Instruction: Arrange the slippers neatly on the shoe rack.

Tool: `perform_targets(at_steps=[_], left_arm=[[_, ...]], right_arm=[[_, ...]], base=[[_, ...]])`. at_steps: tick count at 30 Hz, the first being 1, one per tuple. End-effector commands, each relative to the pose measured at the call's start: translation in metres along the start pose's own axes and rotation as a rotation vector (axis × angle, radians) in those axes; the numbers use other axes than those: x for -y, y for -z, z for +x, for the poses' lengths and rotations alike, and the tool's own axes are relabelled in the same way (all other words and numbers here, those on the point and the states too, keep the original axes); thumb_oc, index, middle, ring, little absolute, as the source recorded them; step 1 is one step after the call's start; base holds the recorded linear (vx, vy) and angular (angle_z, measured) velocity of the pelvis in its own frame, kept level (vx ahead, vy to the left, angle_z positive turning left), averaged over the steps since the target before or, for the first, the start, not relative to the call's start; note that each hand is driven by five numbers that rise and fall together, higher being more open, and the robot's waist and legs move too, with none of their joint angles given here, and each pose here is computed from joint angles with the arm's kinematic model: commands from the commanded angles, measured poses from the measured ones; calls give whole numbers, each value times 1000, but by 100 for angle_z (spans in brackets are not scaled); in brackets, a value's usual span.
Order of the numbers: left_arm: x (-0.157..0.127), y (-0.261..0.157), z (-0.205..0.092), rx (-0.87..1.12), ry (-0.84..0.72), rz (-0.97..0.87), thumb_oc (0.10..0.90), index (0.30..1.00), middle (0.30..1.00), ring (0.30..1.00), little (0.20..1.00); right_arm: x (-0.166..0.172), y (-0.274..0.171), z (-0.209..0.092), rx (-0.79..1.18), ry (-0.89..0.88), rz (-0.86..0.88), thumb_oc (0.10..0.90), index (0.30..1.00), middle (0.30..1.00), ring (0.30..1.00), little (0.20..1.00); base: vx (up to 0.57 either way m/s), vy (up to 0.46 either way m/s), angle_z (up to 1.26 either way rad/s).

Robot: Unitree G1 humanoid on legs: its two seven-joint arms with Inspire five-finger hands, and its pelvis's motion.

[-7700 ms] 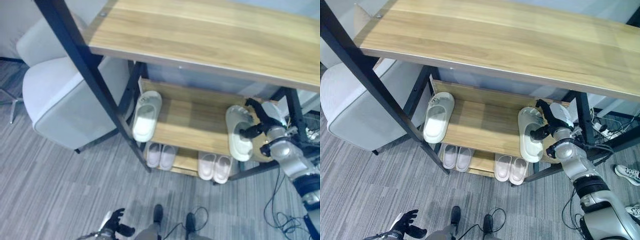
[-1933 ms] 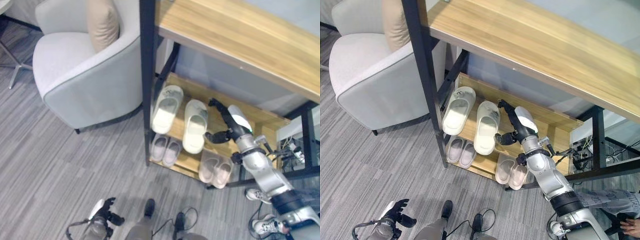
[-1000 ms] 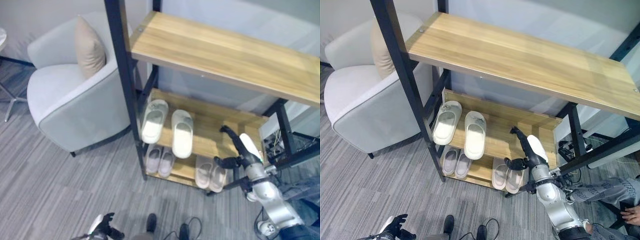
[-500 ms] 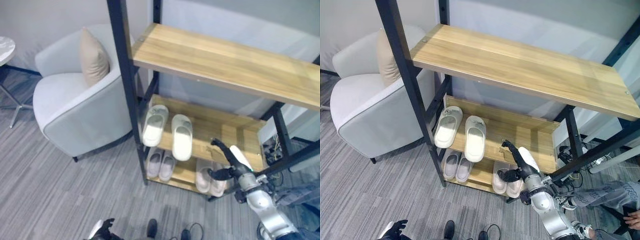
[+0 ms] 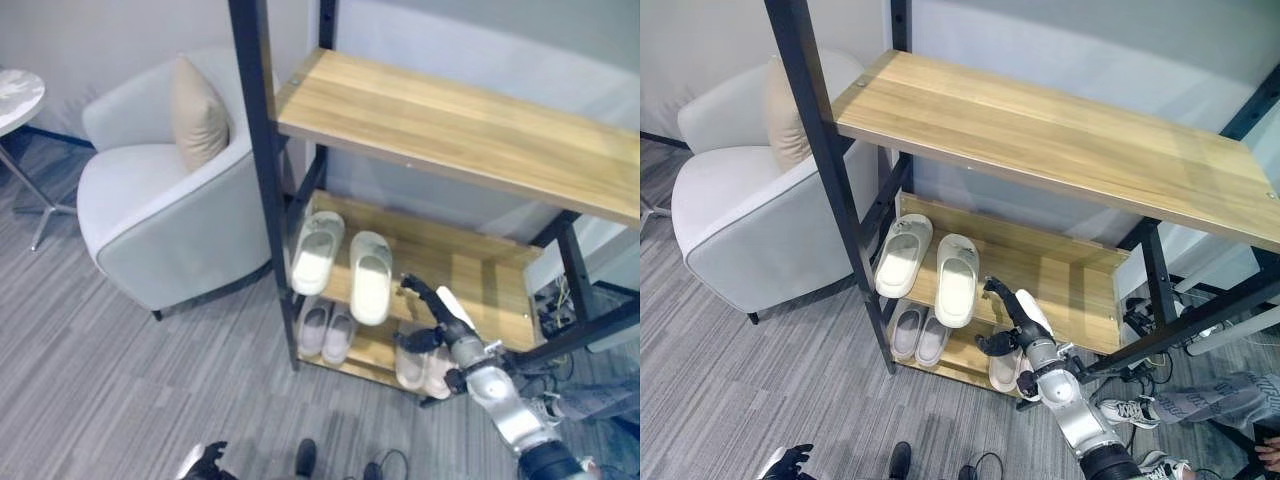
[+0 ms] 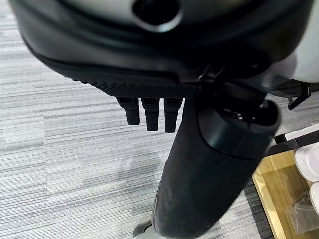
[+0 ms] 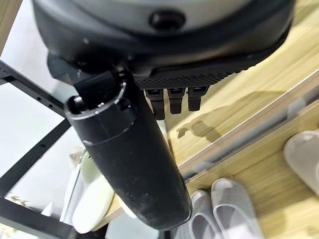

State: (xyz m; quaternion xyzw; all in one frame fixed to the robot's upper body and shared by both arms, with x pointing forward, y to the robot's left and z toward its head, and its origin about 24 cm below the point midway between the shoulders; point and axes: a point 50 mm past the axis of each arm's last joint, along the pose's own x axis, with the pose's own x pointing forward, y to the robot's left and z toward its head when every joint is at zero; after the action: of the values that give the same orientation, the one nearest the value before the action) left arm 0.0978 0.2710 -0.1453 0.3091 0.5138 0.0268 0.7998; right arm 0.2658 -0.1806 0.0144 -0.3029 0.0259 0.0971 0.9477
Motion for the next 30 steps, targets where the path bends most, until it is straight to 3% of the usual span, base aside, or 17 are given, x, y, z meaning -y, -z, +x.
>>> perform_targets(at_steps=[1, 30], left_arm=[[-4, -19, 5, 48, -28, 19, 800, 900, 900, 900, 900], [-4, -26, 6, 69, -51, 19, 800, 900, 900, 900, 900]], right_arm=[[27, -43, 27, 192, 108, 14, 800, 900, 900, 900, 900], [-8, -69, 47, 237, 12, 87, 800, 900, 900, 900, 900]], base=[[0, 0, 0], [11, 10, 1]])
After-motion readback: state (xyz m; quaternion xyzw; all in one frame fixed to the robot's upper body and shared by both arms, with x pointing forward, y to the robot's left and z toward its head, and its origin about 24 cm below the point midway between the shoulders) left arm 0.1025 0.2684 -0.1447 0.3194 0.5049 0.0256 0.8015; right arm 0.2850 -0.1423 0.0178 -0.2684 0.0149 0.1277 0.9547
